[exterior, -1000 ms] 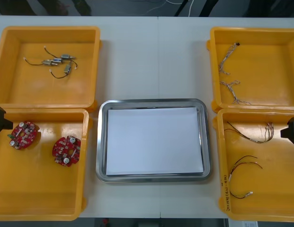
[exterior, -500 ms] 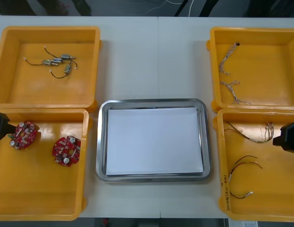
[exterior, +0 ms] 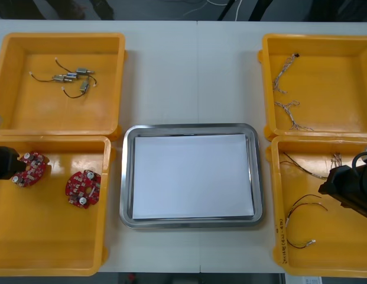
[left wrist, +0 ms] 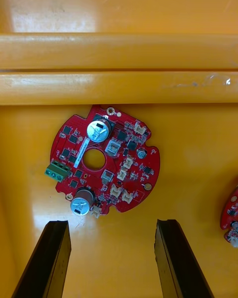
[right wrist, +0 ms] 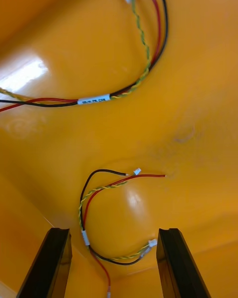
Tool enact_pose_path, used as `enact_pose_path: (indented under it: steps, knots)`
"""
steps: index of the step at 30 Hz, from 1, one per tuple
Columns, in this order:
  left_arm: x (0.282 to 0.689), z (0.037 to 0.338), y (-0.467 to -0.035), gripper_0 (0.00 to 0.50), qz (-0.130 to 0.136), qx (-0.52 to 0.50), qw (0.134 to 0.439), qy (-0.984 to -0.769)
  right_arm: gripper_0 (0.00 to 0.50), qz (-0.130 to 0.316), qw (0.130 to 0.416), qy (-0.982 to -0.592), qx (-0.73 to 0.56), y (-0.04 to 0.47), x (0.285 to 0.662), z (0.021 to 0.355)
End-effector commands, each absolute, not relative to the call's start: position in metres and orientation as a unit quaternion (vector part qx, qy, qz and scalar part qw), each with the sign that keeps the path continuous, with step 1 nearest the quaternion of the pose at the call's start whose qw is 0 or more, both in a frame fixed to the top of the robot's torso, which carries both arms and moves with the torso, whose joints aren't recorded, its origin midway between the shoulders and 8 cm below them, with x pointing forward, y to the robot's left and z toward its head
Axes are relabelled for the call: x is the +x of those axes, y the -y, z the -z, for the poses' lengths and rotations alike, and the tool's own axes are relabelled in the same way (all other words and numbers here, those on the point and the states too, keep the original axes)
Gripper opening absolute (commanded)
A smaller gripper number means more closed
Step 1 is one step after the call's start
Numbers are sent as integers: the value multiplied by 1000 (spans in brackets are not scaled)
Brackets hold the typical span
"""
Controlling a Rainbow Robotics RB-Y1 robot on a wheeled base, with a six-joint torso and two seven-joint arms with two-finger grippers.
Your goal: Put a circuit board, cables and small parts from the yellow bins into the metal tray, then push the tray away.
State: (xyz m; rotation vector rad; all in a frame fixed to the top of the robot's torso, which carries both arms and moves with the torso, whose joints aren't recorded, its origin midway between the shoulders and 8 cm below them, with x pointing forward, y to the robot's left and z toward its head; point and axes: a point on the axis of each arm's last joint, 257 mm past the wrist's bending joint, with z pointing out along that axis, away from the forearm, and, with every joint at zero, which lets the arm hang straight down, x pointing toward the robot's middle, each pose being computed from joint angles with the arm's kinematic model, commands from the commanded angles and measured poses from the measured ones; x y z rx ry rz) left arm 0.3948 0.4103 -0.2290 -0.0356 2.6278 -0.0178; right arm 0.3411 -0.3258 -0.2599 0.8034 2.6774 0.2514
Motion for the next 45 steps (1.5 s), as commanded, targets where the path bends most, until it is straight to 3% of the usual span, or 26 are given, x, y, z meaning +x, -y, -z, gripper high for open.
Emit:
enact_pose_path:
  steps: [1, 4, 11, 22, 36, 45]
  knots:
    - [388, 238, -426, 500, -22, 12, 242, -970, 500, -84, 147, -931, 323, 315, 328, 273]
    - [388, 242, -427, 500, -22, 12, 240, -971, 500, -80, 142, -925, 344, 313, 326, 280]
    - [391, 256, -432, 500, -21, 11, 238, -971, 500, -51, 161, -906, 388, 318, 334, 298]
    - [392, 266, -441, 500, -23, 9, 235, -972, 500, -58, 192, -884, 422, 326, 362, 322]
    - [389, 280, -451, 500, -15, 5, 233, -972, 500, -96, 182, -857, 472, 313, 366, 326]
    - [383, 288, -452, 500, -12, 7, 232, -973, 498, -96, 172, -852, 486, 313, 360, 331]
